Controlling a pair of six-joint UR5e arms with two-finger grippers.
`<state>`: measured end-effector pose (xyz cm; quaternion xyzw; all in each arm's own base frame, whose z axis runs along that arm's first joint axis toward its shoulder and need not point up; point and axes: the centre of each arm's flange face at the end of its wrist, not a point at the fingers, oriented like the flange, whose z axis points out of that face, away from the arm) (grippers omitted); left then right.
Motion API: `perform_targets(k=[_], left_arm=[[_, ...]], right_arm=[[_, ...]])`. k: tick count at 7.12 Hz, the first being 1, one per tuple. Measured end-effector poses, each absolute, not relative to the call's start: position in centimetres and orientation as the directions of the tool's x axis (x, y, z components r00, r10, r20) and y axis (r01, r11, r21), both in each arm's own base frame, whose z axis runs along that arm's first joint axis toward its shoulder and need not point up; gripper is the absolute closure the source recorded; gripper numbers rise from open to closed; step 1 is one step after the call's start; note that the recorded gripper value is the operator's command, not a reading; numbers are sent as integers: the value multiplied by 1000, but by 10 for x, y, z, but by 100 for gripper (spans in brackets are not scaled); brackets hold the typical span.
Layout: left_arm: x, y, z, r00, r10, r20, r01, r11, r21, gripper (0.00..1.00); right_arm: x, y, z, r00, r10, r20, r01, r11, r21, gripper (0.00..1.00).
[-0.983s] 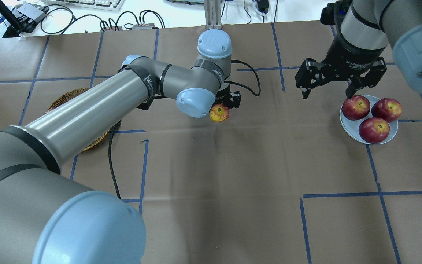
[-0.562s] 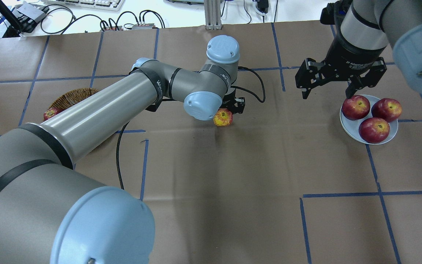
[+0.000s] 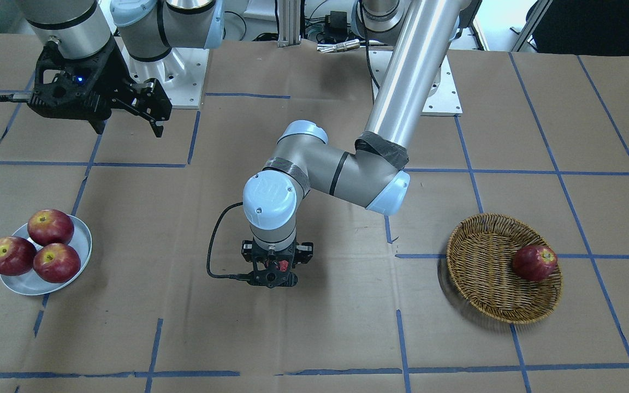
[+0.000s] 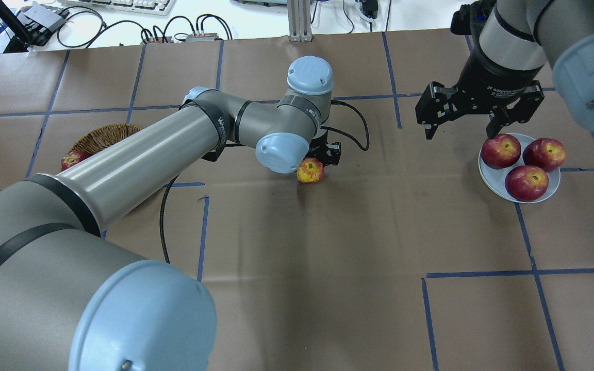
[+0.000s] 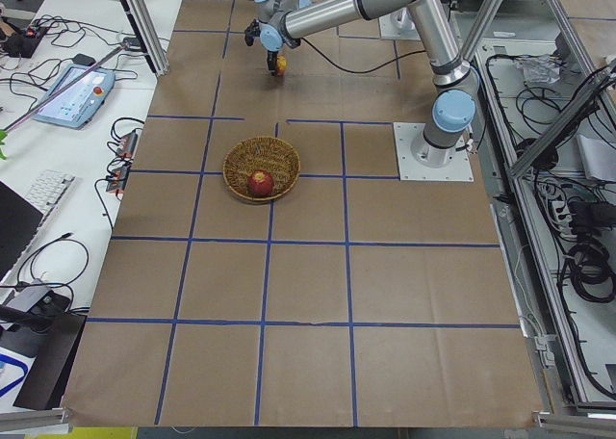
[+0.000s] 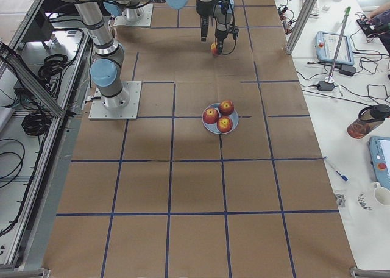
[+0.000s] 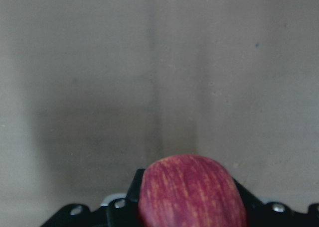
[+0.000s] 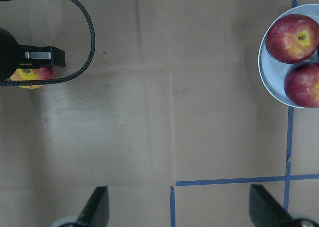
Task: Transfer apple from basket to plate
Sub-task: 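Lower the apple onto the table and open the left gripper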
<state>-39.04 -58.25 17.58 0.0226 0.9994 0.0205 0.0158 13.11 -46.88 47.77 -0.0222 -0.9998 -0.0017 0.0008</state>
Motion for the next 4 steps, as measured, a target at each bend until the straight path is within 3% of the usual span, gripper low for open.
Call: perform_targets(k=[4], left_arm=[[-386, -586, 184, -999, 37, -28, 36, 999, 34, 1]], right_arm=[[131, -469, 477, -999, 46, -1, 46, 999, 4, 0]])
